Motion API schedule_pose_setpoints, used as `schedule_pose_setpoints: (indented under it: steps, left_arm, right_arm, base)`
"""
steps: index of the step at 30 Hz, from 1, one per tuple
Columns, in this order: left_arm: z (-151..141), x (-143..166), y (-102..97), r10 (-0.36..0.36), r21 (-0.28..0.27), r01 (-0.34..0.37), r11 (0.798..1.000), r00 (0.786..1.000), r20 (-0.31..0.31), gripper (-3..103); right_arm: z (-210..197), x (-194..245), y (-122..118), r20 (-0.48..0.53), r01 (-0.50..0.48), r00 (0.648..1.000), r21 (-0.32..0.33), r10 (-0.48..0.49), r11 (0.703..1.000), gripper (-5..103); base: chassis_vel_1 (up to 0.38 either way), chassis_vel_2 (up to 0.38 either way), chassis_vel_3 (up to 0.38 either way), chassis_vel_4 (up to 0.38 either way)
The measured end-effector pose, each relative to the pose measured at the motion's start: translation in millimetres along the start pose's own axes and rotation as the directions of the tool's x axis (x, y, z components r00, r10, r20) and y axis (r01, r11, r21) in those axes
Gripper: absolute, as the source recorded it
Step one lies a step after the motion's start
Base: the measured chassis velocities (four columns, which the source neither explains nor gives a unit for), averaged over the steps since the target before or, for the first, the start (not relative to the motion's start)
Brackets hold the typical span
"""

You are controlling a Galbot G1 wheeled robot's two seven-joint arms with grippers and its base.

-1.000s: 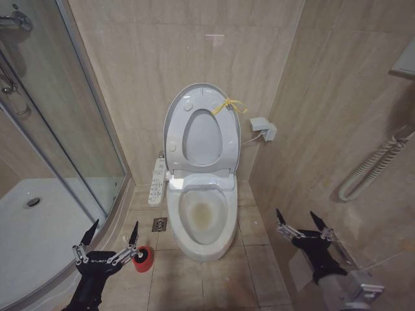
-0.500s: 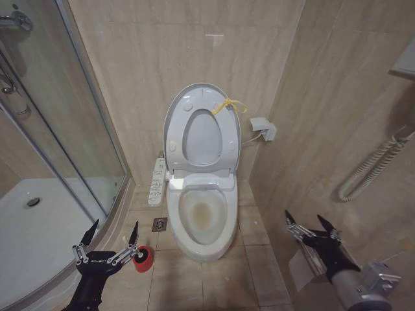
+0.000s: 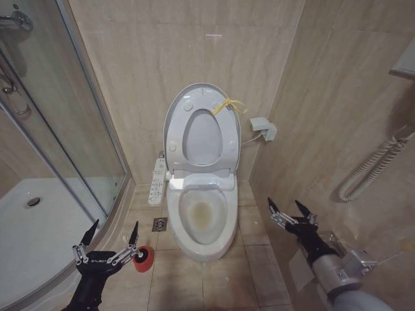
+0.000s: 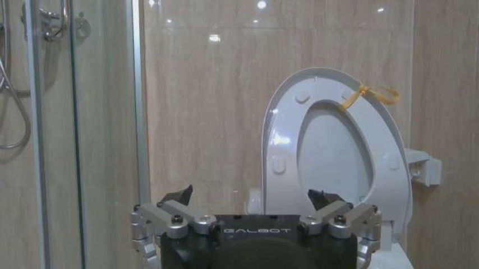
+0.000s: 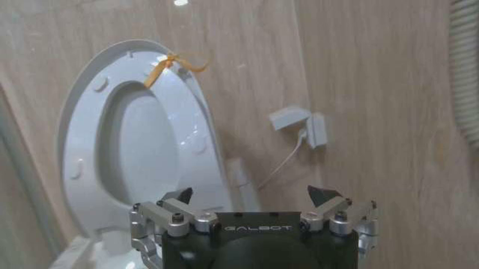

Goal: Open the toilet lid, clean the toilet bowl with a toilet brush, close the toilet lid, and flush.

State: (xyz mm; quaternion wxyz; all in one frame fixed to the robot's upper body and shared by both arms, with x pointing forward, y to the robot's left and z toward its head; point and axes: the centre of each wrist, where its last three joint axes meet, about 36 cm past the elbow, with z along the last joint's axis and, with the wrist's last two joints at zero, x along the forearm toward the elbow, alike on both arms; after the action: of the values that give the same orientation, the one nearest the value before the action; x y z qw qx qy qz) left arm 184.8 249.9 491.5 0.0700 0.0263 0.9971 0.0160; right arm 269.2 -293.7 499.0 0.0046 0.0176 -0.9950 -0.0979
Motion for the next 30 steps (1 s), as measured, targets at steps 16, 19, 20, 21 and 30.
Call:
schedule_pose_setpoints:
  steps: [16,19,20,21,30]
  left_arm:
    - [0,0,0.0,0.000,0.000,0.000,1.000,1.000,0.000,100]
    - [0,0,0.0,0.000,0.000,0.000,1.000,1.000,0.000,100]
    - [0,0,0.0,0.000,0.000,0.000,1.000,1.000,0.000,100]
    - [0,0,0.0,0.000,0.000,0.000,1.000,1.000,0.000,100]
    - [0,0,0.0,0.000,0.000,0.000,1.000,1.000,0.000,100]
  right_arm:
    - [17,-44,-18,0.077,0.009,0.997,0.046,-0.013,0.999,100]
    - [17,-48,-21,0.079,0.024,0.996,0.056,-0.029,0.998,100]
    - [17,-50,-22,0.081,0.030,0.996,0.061,-0.034,0.998,100]
    - [16,-53,-22,0.083,0.035,0.996,0.063,-0.040,0.997,100]
    - [21,-60,-20,0.088,0.049,0.995,0.048,-0.053,0.998,100]
  base:
    - [0.000,0.000,0.000,0.000]
    - [0.000,0.000,0.000,0.000]
    - [0.000,0.000,0.000,0.000]
    - [0.000,0.000,0.000,0.000]
    - [0.000,0.000,0.000,0.000]
